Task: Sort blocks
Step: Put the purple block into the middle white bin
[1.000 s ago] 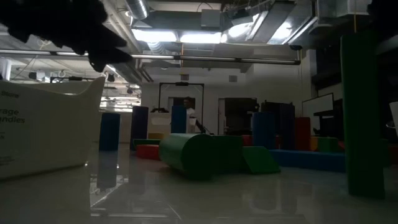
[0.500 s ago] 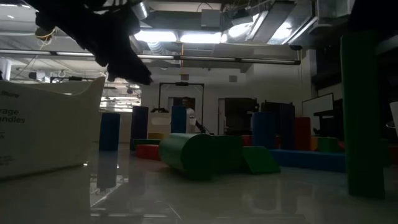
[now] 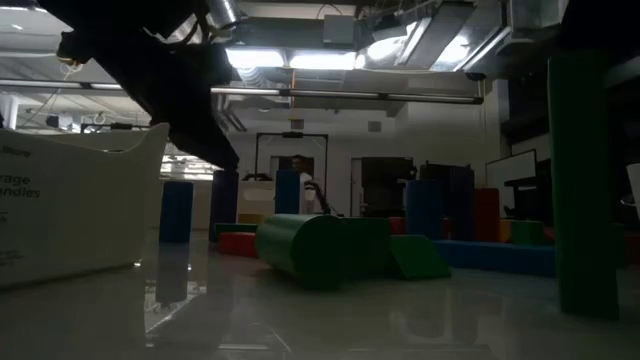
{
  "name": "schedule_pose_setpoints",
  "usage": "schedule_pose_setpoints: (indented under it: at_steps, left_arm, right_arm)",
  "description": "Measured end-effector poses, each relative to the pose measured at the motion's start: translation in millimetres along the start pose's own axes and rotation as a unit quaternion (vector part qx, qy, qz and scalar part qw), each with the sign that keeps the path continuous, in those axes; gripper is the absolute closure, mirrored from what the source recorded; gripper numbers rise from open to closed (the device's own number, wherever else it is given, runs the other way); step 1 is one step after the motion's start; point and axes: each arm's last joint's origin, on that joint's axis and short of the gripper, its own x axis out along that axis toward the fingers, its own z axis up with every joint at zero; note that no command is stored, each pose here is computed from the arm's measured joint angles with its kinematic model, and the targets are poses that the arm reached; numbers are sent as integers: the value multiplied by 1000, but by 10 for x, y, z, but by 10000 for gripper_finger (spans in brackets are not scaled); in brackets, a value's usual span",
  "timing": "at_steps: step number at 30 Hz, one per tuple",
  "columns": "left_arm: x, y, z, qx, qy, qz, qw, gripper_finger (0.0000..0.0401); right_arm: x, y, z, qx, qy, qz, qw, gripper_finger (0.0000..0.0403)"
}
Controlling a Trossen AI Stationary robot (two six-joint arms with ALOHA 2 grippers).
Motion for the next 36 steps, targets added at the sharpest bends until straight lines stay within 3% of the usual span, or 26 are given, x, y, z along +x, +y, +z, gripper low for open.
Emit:
schedule_pose_setpoints:
  at_steps: [18,23,30,36]
  left_arm:
    - [135,-74,-165,-5,56,12,998,192]
    - [200,-81,-209,0,69,17,997,232]
    - [214,-87,-205,-2,65,15,998,305]
    - [212,-92,-189,-5,58,14,998,324]
  right_arm:
    - [0,-2,11,-24,-17,-6,1000,183]
    - [-1,37,24,-39,-24,12,999,183]
    - [-28,220,107,-108,-72,91,987,183]
    - [-55,306,151,-131,-98,129,978,183]
